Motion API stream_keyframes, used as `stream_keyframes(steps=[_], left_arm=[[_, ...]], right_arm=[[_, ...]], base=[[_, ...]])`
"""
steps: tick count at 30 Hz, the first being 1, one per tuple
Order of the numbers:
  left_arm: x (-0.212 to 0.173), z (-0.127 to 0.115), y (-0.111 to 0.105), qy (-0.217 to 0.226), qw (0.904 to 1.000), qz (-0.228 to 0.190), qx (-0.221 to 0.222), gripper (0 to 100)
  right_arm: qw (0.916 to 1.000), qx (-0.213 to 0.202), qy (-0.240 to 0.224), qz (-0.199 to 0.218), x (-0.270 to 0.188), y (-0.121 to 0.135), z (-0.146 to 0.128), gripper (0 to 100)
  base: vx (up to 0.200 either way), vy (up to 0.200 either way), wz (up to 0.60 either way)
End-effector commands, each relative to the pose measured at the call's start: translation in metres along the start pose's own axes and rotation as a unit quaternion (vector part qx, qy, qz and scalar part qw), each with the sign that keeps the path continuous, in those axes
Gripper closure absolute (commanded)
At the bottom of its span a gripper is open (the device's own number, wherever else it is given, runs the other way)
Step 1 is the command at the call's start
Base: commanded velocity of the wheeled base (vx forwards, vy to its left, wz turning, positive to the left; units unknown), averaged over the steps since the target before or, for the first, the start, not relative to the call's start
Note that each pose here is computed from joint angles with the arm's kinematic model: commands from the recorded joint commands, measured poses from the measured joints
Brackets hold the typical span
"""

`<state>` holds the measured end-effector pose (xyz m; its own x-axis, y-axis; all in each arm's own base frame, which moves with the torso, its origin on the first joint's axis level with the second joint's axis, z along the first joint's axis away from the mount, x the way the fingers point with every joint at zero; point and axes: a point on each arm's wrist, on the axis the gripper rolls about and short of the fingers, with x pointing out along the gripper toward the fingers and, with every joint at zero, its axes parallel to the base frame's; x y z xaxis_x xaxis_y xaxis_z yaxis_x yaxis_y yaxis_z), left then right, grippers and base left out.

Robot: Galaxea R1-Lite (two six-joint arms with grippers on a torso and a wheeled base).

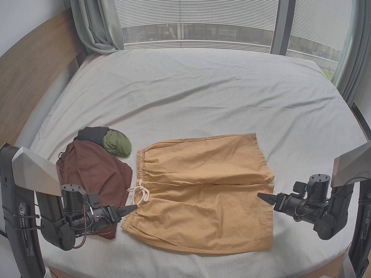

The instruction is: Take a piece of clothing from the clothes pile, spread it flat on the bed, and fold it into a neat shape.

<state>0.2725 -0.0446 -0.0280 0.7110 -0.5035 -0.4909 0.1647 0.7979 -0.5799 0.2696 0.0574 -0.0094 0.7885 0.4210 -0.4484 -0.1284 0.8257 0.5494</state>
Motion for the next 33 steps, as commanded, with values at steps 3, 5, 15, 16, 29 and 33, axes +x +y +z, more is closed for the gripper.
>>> stream_keyframes(steps=[3,5,15,16,29,33], left_arm=[[0.001,-0.016,0.007,0.035,0.9992,0.016,-0.015,0],[0.002,-0.019,0.009,0.041,0.9988,0.02,-0.018,0],[0.001,-0.033,0.007,0.069,0.9971,0.022,-0.021,0],[0.001,-0.033,0.007,0.069,0.9971,0.022,-0.021,0],[0.001,-0.033,0.006,0.071,0.9971,0.022,-0.019,100],[0.001,-0.034,0.006,0.071,0.997,0.022,-0.019,100]], right_arm=[[1.0,0.0,0.001,0.0,0.001,0.0,0.0,0],[1.0,0.0,0.001,0.0,0.001,0.0,0.0,0],[1.0,0.001,0.001,-0.002,0.001,-0.002,-0.001,0],[1.0,0.001,0.001,-0.002,0.001,-0.002,-0.001,0],[1.0,0.001,0.001,-0.002,0.001,-0.002,-0.001,0],[1.0,0.001,0.002,-0.001,0.001,-0.001,-0.001,0]], base=[[0.0,0.0,0.0],[0.0,0.0,0.0],[0.0,0.0,0.0],[0.0,0.0,0.0],[0.0,0.0,0.0],[0.0,0.0,0.0]])
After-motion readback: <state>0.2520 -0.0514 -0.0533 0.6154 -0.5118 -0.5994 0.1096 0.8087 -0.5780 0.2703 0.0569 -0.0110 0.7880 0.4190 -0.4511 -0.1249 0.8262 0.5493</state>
